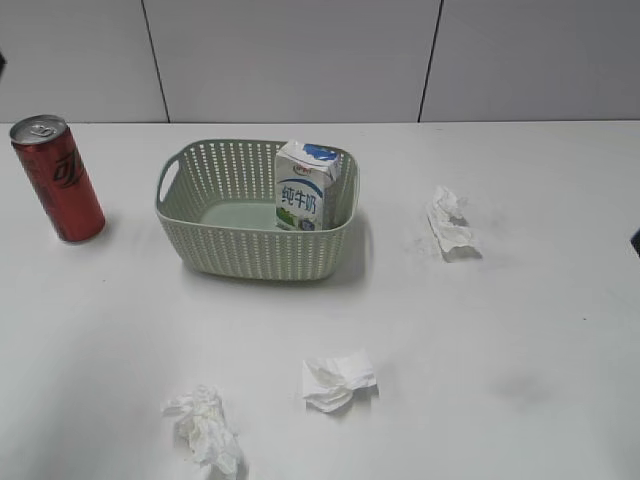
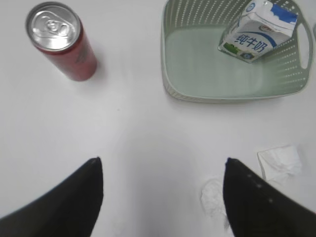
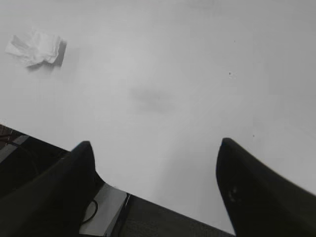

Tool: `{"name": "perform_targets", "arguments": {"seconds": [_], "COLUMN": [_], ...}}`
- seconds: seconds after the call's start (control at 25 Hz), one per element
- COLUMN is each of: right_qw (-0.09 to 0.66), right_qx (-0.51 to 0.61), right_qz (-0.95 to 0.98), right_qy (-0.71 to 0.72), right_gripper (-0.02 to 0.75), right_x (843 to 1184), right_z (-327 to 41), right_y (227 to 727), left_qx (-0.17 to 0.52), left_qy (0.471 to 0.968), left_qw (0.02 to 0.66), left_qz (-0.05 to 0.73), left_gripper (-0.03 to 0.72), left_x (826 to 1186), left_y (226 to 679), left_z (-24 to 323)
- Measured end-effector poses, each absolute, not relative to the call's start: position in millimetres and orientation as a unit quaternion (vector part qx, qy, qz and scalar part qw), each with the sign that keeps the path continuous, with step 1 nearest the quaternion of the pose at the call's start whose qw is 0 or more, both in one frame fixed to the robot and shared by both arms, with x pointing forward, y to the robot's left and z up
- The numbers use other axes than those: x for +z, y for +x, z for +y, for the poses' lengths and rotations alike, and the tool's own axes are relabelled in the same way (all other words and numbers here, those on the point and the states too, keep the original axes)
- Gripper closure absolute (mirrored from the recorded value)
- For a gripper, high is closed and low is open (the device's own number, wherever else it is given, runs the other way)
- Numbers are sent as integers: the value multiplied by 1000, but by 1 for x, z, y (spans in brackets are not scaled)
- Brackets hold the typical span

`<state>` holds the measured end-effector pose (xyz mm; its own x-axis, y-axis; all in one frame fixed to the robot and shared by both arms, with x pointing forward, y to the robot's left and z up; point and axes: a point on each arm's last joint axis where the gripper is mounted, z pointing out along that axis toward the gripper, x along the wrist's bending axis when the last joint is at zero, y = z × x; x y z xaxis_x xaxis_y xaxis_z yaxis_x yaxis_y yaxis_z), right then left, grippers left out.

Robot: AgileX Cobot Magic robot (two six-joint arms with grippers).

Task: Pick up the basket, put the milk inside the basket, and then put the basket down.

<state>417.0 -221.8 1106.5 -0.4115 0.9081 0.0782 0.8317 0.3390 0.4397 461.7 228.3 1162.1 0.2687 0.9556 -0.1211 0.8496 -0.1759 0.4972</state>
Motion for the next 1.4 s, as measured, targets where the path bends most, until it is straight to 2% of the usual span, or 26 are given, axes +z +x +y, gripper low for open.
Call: {"name": "perform_targets", "arguments": {"seconds": [0.2, 0.4, 0.68, 0.96, 1.4], "right_qw": [99, 114, 163, 224, 228], "right_qx": [226, 249, 313, 375, 381], "right_qz": [804, 797, 777, 748, 745], "right_qy": [540, 538, 522, 500, 498], "right_gripper": [149, 144, 144, 144, 158], "right_x": [1095, 1074, 1048, 1034, 1035], "right_z": [-238, -253, -271, -280, -280], "right_y": [375, 335, 289, 272, 272], "left_qx": [138, 142, 218, 253, 246], "left_qy": [757, 759, 739, 738, 744], "left_qw": [244, 231, 293, 322, 328], "left_qz": [590, 591, 567, 536, 528], "left_gripper": [113, 113, 113, 113, 113], "left_x": [1154, 1109, 1062, 1052, 1052], "left_y": [402, 346, 291, 274, 273], "left_z": [249, 267, 287, 292, 289]}}
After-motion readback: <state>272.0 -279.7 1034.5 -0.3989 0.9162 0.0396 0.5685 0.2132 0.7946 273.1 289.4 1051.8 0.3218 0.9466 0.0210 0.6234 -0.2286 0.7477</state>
